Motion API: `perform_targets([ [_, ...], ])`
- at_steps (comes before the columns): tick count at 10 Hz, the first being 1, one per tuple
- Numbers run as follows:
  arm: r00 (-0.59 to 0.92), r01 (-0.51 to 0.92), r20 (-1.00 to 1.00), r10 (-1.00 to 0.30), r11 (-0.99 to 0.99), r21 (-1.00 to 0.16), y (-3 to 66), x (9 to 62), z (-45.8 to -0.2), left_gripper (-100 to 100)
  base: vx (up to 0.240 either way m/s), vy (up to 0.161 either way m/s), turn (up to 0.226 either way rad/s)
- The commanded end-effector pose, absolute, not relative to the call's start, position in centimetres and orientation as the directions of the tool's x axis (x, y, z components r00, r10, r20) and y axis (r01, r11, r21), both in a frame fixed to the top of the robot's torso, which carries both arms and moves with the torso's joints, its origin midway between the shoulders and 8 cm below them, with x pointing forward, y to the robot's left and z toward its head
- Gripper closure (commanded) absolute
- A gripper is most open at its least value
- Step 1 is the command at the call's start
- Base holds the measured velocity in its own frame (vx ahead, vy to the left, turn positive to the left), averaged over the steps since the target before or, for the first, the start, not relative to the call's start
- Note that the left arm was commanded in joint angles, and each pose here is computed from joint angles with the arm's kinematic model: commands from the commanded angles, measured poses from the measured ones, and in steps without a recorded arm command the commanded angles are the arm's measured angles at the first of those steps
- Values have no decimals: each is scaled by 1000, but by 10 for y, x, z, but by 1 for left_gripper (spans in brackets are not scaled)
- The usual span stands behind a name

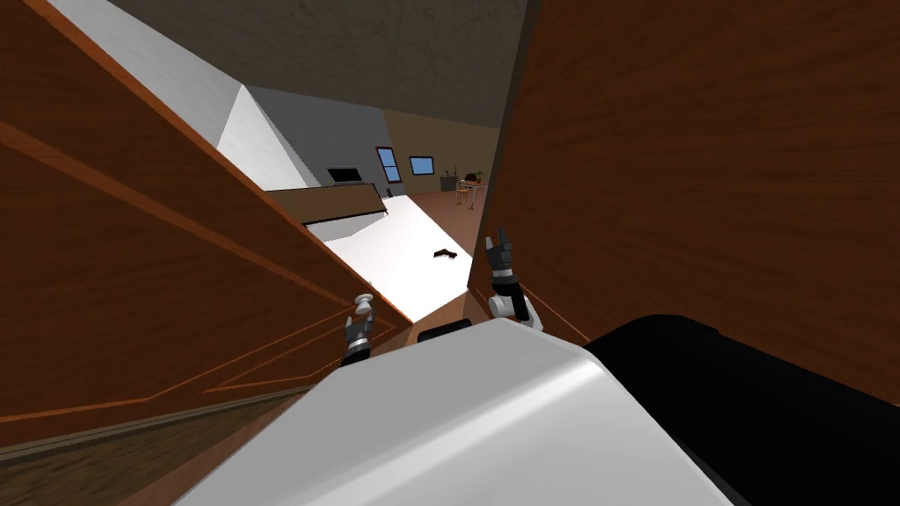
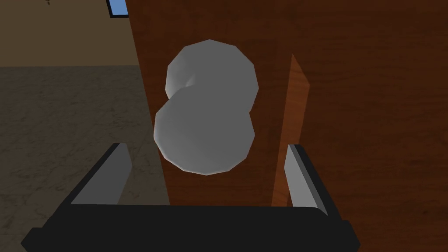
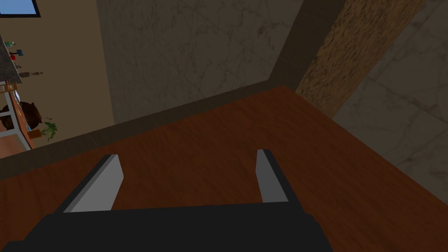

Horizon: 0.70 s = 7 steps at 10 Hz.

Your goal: Pull the door open

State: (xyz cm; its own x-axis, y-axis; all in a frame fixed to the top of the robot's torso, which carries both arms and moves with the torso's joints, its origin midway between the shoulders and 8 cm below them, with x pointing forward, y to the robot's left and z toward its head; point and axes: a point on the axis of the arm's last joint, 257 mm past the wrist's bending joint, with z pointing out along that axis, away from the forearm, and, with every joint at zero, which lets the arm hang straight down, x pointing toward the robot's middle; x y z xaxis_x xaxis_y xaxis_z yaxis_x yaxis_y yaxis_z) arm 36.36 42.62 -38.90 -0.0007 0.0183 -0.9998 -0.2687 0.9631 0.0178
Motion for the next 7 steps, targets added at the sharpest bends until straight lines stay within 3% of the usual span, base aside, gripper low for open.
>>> perform_targets([
  [1, 1, -284, -1000, 4, 959, 4, 434, 359, -390, -100, 206, 1, -102],
  [2, 0, -278, -1000, 10, 961, 10, 431, 361, -391, -100, 89, 1, -16],
  [3, 0, -278, -1000, 10, 961, 10, 431, 361, -391, 100, -9, 6, 33],
  [7, 0, -278, -1000, 10, 961, 10, 431, 361, -391, 100, -23, 1, -5],
])
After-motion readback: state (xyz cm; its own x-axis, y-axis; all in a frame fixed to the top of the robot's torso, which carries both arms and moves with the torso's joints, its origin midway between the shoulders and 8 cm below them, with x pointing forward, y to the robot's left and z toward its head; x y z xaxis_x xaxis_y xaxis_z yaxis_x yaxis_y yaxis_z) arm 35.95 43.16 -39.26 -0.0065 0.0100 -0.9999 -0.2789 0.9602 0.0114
